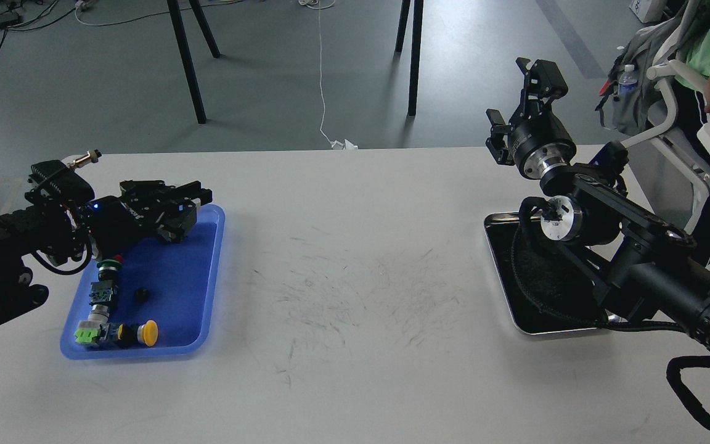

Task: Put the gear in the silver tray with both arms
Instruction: 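Lift the black gear and carry it toward the table centre, then release the gear on the table and withdraw the left arm, then lower the right gripper down onto the black gear on the table, then close the right gripper on the gear and lift it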

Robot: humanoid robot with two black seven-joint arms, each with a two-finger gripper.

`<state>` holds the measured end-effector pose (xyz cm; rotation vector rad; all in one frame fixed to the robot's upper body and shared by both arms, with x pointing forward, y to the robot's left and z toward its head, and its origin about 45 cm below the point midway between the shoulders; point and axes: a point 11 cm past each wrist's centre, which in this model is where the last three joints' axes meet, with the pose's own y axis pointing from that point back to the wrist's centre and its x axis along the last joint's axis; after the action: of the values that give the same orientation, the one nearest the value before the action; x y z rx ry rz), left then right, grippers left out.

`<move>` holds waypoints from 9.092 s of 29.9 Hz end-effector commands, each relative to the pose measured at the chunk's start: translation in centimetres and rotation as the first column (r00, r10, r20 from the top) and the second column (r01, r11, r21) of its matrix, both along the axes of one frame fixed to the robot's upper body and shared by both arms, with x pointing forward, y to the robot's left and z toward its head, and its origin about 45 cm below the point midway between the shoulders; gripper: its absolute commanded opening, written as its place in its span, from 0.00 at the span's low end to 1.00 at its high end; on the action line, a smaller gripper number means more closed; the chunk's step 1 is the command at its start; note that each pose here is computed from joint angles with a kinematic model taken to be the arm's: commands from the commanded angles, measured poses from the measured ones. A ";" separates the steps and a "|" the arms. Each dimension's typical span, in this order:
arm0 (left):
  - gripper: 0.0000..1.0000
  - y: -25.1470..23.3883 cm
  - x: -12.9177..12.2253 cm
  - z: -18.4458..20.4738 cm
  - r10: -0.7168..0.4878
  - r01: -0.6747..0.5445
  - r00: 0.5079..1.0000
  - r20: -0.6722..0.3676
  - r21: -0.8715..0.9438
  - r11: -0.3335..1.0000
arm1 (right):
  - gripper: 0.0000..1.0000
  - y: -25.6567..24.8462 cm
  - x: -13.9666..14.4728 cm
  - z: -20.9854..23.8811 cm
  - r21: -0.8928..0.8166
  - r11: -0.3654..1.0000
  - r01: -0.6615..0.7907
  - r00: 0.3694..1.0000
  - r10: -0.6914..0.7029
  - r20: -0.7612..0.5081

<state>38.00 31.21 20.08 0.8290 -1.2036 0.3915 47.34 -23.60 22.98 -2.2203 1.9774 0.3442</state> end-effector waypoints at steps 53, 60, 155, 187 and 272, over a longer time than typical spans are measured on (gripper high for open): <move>0.36 -24.9 -3.3 -10.2 -0.447 0.455 0.887 -0.118 0.048 0.889 | 0.99 -0.5 0.7 0.4 -0.088 0.996 0.002 1.000 -0.002 0.000; 0.45 -25.1 -3.2 -10.0 -0.446 0.452 0.888 -0.114 0.038 0.891 | 0.99 0.3 0.8 0.6 -0.129 0.991 -0.032 0.999 0.032 0.004; 0.98 2.9 10.6 5.8 0.040 -0.680 0.729 -0.684 -0.729 -0.072 | 0.95 9.2 -7.0 -3.5 -0.612 -0.790 0.025 0.192 0.605 -0.773; 0.98 3.4 10.5 5.3 0.057 -0.686 0.721 -0.691 -0.723 -0.080 | 0.82 10.0 -8.8 -8.8 -0.570 -0.821 0.016 0.133 0.567 -0.813; 0.99 0.2 10.3 3.0 -0.012 -0.742 0.669 -0.743 -0.668 -0.054 | 0.02 -3.4 -2.4 0.2 -0.774 -0.587 -0.238 0.534 0.586 -0.609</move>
<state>48.14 32.70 23.21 -0.0816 0.1778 1.2679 44.71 -24.87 22.46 -3.3852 -0.0545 -2.4668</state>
